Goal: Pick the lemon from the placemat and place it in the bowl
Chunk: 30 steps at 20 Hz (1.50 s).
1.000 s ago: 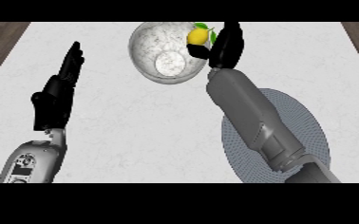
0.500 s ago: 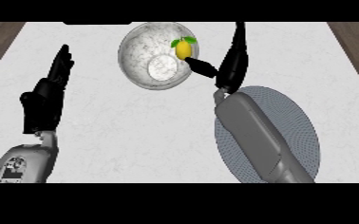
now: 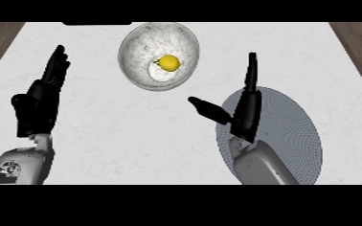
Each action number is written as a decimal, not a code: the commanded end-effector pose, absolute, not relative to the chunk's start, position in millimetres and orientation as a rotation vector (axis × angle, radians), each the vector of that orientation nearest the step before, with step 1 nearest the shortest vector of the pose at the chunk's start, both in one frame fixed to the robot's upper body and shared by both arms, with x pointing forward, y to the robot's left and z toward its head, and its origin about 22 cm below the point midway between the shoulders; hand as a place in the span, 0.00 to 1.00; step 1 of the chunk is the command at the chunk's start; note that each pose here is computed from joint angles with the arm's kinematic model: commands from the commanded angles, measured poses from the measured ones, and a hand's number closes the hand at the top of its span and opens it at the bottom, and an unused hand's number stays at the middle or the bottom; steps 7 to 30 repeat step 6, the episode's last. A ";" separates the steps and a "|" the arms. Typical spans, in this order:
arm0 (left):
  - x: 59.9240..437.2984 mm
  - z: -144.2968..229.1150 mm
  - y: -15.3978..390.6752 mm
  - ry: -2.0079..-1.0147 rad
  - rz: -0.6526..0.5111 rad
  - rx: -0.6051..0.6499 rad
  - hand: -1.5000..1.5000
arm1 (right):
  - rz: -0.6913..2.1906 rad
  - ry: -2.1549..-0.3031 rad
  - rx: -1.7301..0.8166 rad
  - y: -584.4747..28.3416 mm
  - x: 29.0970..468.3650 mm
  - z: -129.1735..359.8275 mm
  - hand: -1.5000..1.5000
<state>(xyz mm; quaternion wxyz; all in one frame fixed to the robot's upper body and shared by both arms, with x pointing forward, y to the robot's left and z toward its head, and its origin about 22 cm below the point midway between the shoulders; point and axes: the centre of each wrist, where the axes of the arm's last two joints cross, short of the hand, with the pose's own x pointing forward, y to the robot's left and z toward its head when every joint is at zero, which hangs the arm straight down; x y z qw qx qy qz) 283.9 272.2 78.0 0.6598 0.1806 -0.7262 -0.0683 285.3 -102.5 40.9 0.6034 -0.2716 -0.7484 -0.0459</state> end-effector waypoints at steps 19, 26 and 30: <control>286.9 71.3 279.2 -1.639 -0.150 0.398 0.50 | -0.074 -1.741 -0.611 -88.9 235.5 30.0 0.00; 286.9 71.3 279.2 -1.639 -0.150 0.398 0.50 | -0.074 -1.741 -0.611 -88.9 235.5 30.0 0.00; 286.9 71.3 279.2 -1.639 -0.150 0.398 0.50 | -0.074 -1.741 -0.611 -88.9 235.5 30.0 0.00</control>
